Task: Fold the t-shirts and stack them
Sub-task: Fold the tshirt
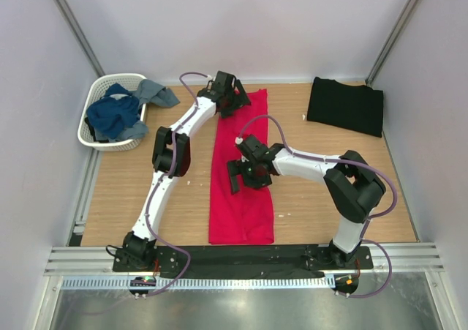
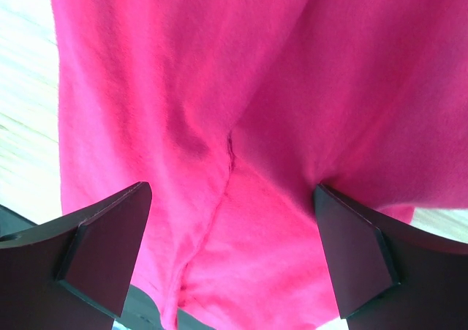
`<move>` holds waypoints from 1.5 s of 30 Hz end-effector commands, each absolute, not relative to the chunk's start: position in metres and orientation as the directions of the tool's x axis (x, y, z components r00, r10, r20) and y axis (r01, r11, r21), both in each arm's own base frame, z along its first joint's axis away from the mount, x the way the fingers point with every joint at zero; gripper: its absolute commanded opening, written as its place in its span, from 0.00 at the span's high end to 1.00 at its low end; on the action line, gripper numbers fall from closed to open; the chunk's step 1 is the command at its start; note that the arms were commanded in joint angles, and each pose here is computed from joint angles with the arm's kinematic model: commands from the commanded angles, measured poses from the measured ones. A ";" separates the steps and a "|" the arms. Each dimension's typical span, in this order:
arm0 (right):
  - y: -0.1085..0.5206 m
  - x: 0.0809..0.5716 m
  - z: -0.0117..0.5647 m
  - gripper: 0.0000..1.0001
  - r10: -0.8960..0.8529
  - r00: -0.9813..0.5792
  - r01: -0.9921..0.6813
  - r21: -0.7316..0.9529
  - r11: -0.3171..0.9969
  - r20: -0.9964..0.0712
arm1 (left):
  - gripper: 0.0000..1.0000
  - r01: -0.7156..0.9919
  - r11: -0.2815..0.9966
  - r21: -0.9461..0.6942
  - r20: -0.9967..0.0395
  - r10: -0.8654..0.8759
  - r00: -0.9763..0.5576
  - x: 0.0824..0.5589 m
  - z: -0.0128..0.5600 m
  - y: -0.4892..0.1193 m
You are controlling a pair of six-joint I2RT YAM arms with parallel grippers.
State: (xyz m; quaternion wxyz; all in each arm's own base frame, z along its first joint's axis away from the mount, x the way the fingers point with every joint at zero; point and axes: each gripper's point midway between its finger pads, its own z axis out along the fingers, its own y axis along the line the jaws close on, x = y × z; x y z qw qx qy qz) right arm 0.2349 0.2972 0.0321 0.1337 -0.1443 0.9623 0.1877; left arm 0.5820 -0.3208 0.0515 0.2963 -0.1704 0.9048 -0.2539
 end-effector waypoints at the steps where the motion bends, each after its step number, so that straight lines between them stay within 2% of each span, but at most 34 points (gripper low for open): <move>1: 0.285 0.217 0.024 0.00 -0.248 -0.944 -0.305 0.281 0.910 -0.218 | 0.10 -0.243 0.856 -0.456 -0.343 -0.421 -0.840 0.553 -0.026 -0.310; 5: 0.278 0.223 0.025 0.00 -0.291 -0.929 -0.341 0.225 0.913 -0.227 | 0.10 -0.230 0.858 -0.459 -0.350 -0.412 -0.841 0.555 -0.021 -0.307; 8: 0.288 0.240 0.043 0.00 -0.329 -0.902 -0.390 0.205 0.898 -0.279 | 0.10 -0.184 0.858 -0.479 -0.381 -0.392 -0.837 0.560 0.000 -0.311; 9: 0.301 0.257 0.063 0.00 -0.321 -0.887 -0.402 0.214 0.890 -0.332 | 0.10 -0.167 0.858 -0.485 -0.397 -0.386 -0.833 0.562 0.009 -0.312; 11: 0.305 0.273 0.082 0.00 -0.322 -0.870 -0.414 0.199 0.888 -0.374 | 0.09 -0.134 0.858 -0.496 -0.429 -0.377 -0.821 0.567 0.030 -0.312; 12: 0.317 0.288 0.107 0.00 -0.303 -0.849 -0.423 0.213 0.881 -0.433 | 0.09 -0.110 0.849 -0.516 -0.455 -0.381 -0.805 0.571 0.055 -0.312; 15: 0.319 0.318 0.149 0.00 -0.243 -0.818 -0.409 0.230 0.883 -0.522 | 0.08 -0.054 0.836 -0.546 -0.522 -0.390 -0.758 0.578 0.111 -0.309; 18: 0.301 0.345 0.185 0.00 -0.145 -0.805 -0.350 0.262 0.899 -0.575 | 0.06 -0.001 0.823 -0.569 -0.588 -0.406 -0.700 0.582 0.170 -0.301; 23: 0.245 0.365 0.220 0.00 0.027 -0.794 -0.215 0.323 0.922 -0.608 | 0.04 0.039 0.806 -0.590 -0.628 -0.428 -0.650 0.575 0.234 -0.273; 27: 0.204 0.361 0.206 0.00 0.090 -0.803 -0.110 0.295 0.949 -0.590 | 0.04 0.056 0.818 -0.572 -0.633 -0.397 -0.665 0.553 0.258 -0.250; 31: 0.171 0.356 0.198 0.00 0.156 -0.777 0.008 0.238 0.971 -0.610 | 0.05 0.027 0.861 -0.508 -0.583 -0.321 -0.746 0.506 0.246 -0.230; 37: 0.152 0.324 0.174 0.00 0.192 -0.791 0.054 0.246 0.968 -0.582 | 0.07 -0.077 0.850 -0.522 -0.388 -0.317 -0.865 0.401 0.195 -0.210; 40: 0.151 0.297 0.151 0.00 0.205 -0.833 0.063 0.281 0.958 -0.514 | 0.09 -0.129 0.848 -0.514 -0.312 -0.325 -0.893 0.346 0.176 -0.196; 43: 0.162 0.260 0.136 0.01 0.240 -0.880 0.070 0.388 0.919 -0.410 | 0.10 -0.187 0.846 -0.499 -0.243 -0.344 -0.907 0.293 0.160 -0.182; 44: 0.170 0.249 0.141 0.02 0.247 -0.884 0.049 0.448 0.892 -0.396 | 0.11 -0.212 0.844 -0.493 -0.211 -0.353 -0.912 0.277 0.153 -0.182; 45: 0.168 0.230 0.121 0.06 0.246 -0.910 0.073 0.456 0.887 -0.334 | 0.12 -0.216 0.844 -0.490 -0.201 -0.350 -0.915 0.264 0.151 -0.182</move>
